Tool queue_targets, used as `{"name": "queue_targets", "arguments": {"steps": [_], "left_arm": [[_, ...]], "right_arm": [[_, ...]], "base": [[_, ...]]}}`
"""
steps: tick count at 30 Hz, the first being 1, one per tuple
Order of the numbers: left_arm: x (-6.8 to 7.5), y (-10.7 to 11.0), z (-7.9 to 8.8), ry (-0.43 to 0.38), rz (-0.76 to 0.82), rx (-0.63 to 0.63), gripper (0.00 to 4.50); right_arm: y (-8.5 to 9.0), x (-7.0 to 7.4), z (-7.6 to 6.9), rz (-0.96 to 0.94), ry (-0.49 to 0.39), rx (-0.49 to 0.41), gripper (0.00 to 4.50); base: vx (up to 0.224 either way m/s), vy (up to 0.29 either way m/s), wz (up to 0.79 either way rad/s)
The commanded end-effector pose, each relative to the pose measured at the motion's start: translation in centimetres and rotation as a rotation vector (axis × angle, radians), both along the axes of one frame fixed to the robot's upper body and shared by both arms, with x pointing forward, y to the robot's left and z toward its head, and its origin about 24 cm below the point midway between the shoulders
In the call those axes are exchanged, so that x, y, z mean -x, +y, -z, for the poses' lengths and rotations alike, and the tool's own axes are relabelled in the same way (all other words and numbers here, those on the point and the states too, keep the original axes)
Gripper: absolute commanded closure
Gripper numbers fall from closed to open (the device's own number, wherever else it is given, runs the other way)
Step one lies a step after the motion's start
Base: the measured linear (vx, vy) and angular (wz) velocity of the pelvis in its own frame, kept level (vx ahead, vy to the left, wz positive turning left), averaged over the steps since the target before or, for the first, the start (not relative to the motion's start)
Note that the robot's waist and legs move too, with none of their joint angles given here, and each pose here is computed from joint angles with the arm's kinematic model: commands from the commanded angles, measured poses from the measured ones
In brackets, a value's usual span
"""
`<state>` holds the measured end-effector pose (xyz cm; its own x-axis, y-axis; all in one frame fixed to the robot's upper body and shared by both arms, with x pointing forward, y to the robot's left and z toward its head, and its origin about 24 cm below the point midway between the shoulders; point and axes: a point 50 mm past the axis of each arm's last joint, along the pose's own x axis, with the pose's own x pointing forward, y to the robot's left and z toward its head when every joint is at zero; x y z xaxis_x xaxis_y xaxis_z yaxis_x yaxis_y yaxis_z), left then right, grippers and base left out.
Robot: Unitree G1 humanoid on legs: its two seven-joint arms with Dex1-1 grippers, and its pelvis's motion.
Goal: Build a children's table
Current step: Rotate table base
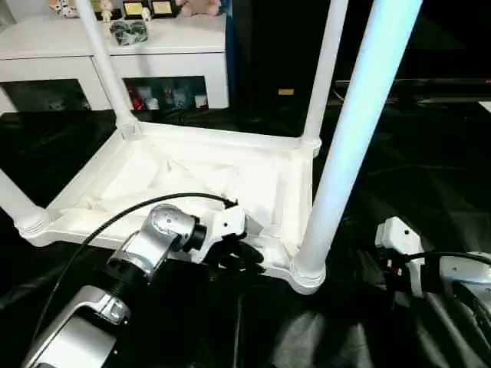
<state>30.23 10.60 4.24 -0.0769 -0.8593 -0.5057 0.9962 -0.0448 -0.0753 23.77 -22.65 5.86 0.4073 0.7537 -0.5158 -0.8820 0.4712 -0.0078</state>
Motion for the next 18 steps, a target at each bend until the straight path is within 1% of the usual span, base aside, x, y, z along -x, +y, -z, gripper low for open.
{"name": "queue_targets", "arguments": {"steps": [1, 3, 4, 5, 6, 7, 11, 12, 13, 15, 18], "left_arm": [[0.1, 0.3, 0.0, 0.049, -0.03, 0.002, 4.01], [0.2, 0.6, 0.3, 0.062, -0.058, -0.019, 4.04], [0.3, 1.0, 0.7, 0.05, -0.108, -0.052, 4.08], [0.3, 1.1, 0.8, 0.039, -0.121, -0.059, 4.31], [0.2, 1.2, 0.9, 0.039, -0.177, -0.05, 4.31], [0.2, 1.3, 0.9, 0.045, -0.195, -0.047, 4.39], [0.1, 1.6, 0.9, 0.026, -0.303, -0.051, 4.47], [0.1, 1.7, 0.7, 0.004, -0.368, -0.056, 4.47], [0.2, 1.8, 0.7, -0.007, -0.397, -0.06, 4.47], [0.5, 2.0, 0.6, -0.034, -0.452, -0.077, 4.47], [1.4, 1.8, 0.6, -0.044, -0.502, -0.084, 4.47]], "right_arm": [[-0.1, 0.0, -0.3, -0.011, -0.013, 0.008, 0.0], [0.0, -0.2, -0.1, -0.008, -0.014, 0.008, 0.0], [0.1, -0.3, 0.0, -0.01, -0.016, 0.007, 0.0], [0.2, -0.3, 0.0, -0.011, -0.018, 0.006, 0.0], [0.3, -0.4, 0.0, -0.009, -0.025, 0.003, 0.0], [0.3, -0.5, -0.1, -0.008, -0.027, 0.002, 0.0], [0.4, -0.8, -0.2, -0.007, -0.044, 0.004, 0.0], [0.5, -1.0, -0.2, -0.006, -0.051, 0.0, 0.0], [0.6, -1.1, -0.2, -0.005, -0.054, -0.003, 0.0], [0.9, -1.4, -0.2, -0.003, -0.065, -0.007, 0.0], [1.4, -1.9, -0.1, 0.01, -0.093, -0.019, 0.0]], "base": [[0.0, 0.0, 0.0], [0.0, 0.0, 0.0], [0.0, 0.0, 0.0], [0.0, 0.0, 0.0], [0.0, 0.0, 0.0], [0.0, 0.0, 0.0], [0.0, 0.0, 0.0], [0.0, 0.0, 0.0], [0.0, 0.0, 0.0], [0.0, 0.0, 0.0], [0.0, 0.0, 0.0]]}}
